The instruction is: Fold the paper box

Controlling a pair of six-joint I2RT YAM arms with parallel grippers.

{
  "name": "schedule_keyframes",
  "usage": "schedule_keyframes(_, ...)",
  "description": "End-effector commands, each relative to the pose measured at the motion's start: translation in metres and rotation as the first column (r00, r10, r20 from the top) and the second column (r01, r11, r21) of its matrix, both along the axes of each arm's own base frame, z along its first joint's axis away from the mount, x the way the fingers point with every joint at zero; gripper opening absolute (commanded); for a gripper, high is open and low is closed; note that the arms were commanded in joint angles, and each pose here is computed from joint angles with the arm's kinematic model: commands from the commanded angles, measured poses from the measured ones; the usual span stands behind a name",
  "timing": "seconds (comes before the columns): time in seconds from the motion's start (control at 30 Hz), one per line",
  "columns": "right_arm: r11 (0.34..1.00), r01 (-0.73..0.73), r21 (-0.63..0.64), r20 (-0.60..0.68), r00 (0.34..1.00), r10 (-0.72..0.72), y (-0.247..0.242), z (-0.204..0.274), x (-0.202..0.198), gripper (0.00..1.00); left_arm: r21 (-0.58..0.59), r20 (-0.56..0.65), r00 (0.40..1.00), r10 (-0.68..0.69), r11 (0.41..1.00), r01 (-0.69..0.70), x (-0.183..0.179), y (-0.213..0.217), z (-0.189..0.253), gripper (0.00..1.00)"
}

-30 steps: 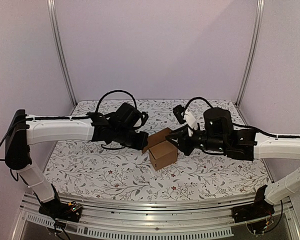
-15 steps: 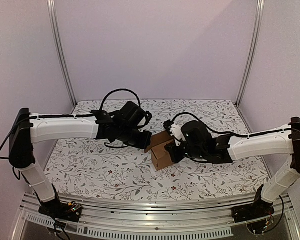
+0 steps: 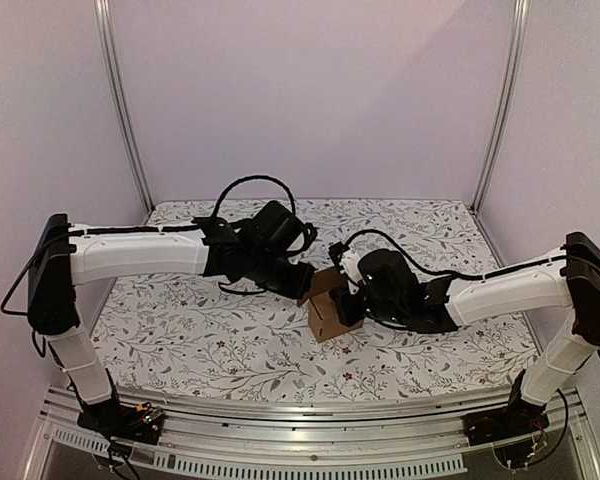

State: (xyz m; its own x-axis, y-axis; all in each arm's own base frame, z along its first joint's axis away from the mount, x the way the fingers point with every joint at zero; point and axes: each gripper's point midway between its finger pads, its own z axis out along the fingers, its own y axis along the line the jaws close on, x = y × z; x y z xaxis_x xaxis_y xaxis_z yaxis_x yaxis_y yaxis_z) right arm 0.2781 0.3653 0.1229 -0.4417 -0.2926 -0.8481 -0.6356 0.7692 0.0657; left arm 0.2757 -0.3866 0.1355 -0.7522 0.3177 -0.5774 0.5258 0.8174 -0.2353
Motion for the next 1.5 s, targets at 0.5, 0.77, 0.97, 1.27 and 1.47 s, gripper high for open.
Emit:
schedule_keyframes(0.5, 0.984, 0.178, -0.025, -0.033, 0.983, -0.178, -0.026, -0.049, -0.013, 0.0, -0.005, -0.31, 0.928, 0.209, 0.975, -0.221, -0.018, -0.023, -0.046, 0.0)
schedule_keyframes(0.77, 0.978, 0.208, -0.016, -0.023, 0.978, -0.209, -0.029, -0.05, -0.011, 0.0, 0.016, -0.329, 0.892, 0.309, 0.947, -0.322, -0.019, -0.026, -0.052, 0.0)
schedule_keyframes(0.97, 0.975, 0.221, -0.024, -0.014, 0.975, -0.222, -0.03, -0.053, -0.011, 0.0, 0.075, -0.309, 0.856, 0.413, 0.908, -0.411, -0.013, -0.02, -0.055, 0.0)
schedule_keyframes(1.27, 0.976, 0.218, -0.005, 0.009, 0.976, -0.218, -0.03, -0.045, -0.015, 0.0, 0.128, -0.255, 0.845, 0.47, 0.883, -0.452, -0.014, -0.02, -0.058, 0.0)
schedule_keyframes(1.47, 0.978, 0.207, 0.032, 0.014, 0.978, -0.207, -0.03, -0.03, -0.016, 0.0, 0.166, -0.221, 0.826, 0.519, 0.854, -0.492, -0.015, -0.019, -0.065, 0.0)
